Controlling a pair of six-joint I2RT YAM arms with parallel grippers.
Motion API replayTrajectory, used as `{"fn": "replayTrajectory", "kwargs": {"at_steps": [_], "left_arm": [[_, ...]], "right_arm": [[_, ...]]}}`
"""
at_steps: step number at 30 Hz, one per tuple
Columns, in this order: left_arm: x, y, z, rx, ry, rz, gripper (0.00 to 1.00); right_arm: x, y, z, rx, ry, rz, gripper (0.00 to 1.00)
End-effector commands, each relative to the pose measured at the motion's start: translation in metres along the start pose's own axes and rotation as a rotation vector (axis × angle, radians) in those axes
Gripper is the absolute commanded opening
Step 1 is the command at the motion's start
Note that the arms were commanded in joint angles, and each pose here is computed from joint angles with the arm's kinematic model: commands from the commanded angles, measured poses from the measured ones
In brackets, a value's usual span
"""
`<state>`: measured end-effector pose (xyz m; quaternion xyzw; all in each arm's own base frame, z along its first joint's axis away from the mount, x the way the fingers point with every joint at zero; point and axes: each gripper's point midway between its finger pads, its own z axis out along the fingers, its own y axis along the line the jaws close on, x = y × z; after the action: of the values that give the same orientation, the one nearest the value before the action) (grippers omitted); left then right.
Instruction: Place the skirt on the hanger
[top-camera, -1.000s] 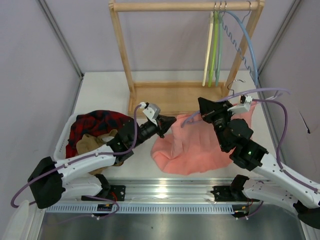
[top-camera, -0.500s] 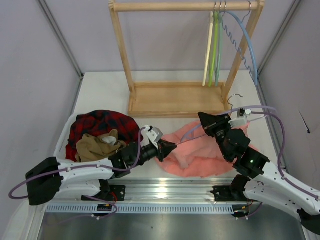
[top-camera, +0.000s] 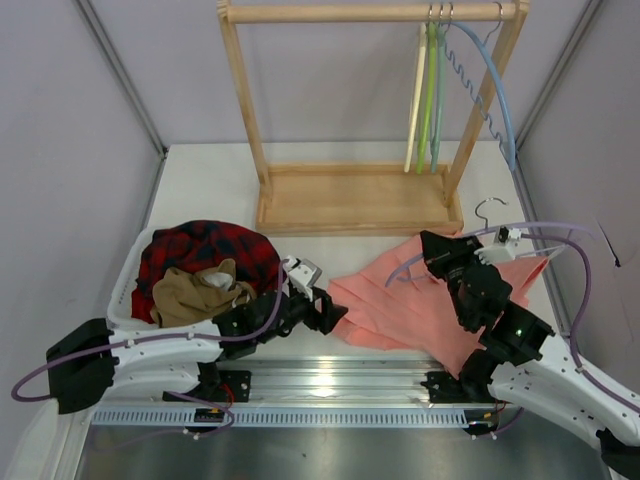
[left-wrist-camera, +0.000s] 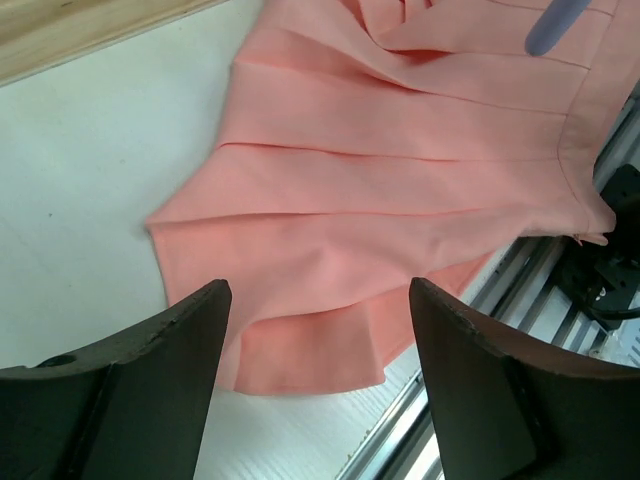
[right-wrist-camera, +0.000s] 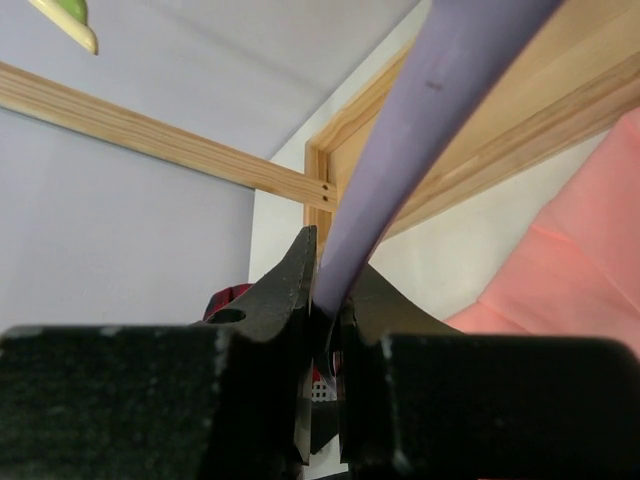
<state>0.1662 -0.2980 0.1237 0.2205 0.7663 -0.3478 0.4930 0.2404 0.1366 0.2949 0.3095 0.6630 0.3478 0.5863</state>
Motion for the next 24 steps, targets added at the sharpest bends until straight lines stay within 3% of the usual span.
{"fn": "replayTrajectory", "kwargs": {"at_steps": [1, 2, 7, 15, 24], "left_arm": [[-0.032, -0.021, -0.003, 0.054, -0.027, 0.007, 0.79], [-0.053, -0.032, -0.004, 0.086, -0.063, 0.008, 0.8], [-0.071, -0.071, -0.011, 0.214, -0.089, 0.098, 0.82], [-0.034, -0.123, 0.001, 0.306, -0.01, 0.149, 0.8], [0.015, -0.161, 0.052, 0.348, 0.071, 0.26, 0.77]], "right_arm": [[-0.008, -0.013, -0.002, 0.046, -0.049, -0.033, 0.0], [-0.009, -0.014, -0.002, 0.05, -0.052, -0.027, 0.0], [-0.009, -0.017, -0.002, 0.064, -0.062, -0.047, 0.0], [-0.012, -0.026, -0.002, 0.1, -0.075, -0.102, 0.0], [-0.023, -0.029, -0.01, 0.102, -0.094, -0.103, 0.0]]}}
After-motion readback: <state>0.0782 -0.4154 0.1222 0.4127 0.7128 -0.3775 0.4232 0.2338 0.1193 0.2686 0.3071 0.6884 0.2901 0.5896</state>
